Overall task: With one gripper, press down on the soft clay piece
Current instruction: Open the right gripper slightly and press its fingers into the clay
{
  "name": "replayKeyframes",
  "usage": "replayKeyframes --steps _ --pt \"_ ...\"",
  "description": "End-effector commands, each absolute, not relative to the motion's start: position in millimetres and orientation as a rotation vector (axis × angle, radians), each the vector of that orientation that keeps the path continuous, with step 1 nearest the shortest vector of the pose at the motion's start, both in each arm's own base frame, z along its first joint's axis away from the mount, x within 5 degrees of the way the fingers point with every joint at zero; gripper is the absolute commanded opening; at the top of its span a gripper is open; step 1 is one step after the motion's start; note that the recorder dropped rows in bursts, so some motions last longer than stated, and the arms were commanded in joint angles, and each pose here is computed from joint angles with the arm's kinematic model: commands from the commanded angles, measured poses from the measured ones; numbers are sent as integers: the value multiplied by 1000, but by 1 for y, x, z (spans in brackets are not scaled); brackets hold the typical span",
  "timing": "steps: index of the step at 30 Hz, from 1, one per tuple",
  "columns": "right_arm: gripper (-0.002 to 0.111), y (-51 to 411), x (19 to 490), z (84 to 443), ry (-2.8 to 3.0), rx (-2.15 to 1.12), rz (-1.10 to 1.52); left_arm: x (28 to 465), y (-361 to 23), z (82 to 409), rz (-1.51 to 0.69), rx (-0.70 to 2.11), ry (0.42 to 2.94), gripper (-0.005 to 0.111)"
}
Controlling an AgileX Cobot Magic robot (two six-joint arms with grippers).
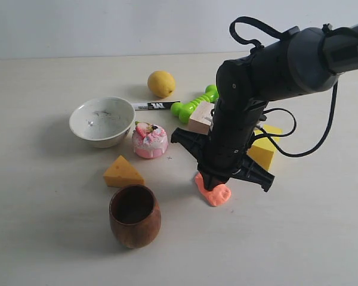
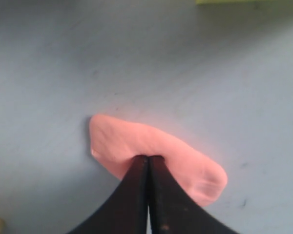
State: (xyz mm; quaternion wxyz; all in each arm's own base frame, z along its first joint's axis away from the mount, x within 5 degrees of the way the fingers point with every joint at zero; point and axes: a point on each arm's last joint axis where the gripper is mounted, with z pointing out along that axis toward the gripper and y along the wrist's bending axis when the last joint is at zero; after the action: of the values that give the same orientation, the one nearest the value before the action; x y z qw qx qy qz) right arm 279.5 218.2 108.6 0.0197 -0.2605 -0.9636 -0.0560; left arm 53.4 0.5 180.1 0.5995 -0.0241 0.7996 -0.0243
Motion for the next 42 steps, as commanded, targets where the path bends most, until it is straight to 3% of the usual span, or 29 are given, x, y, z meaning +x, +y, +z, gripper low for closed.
replayKeyframes --steps 1,29,42 --pt "0 217 268 85 -2904 -790 -89 53 0 181 -73 -60 1839 0" --pt "0 222 275 103 -2947 -752 -141 53 0 181 -73 -60 1839 0" --pt "23 228 286 117 -2987 -695 -147 53 0 181 -73 -60 1839 0"
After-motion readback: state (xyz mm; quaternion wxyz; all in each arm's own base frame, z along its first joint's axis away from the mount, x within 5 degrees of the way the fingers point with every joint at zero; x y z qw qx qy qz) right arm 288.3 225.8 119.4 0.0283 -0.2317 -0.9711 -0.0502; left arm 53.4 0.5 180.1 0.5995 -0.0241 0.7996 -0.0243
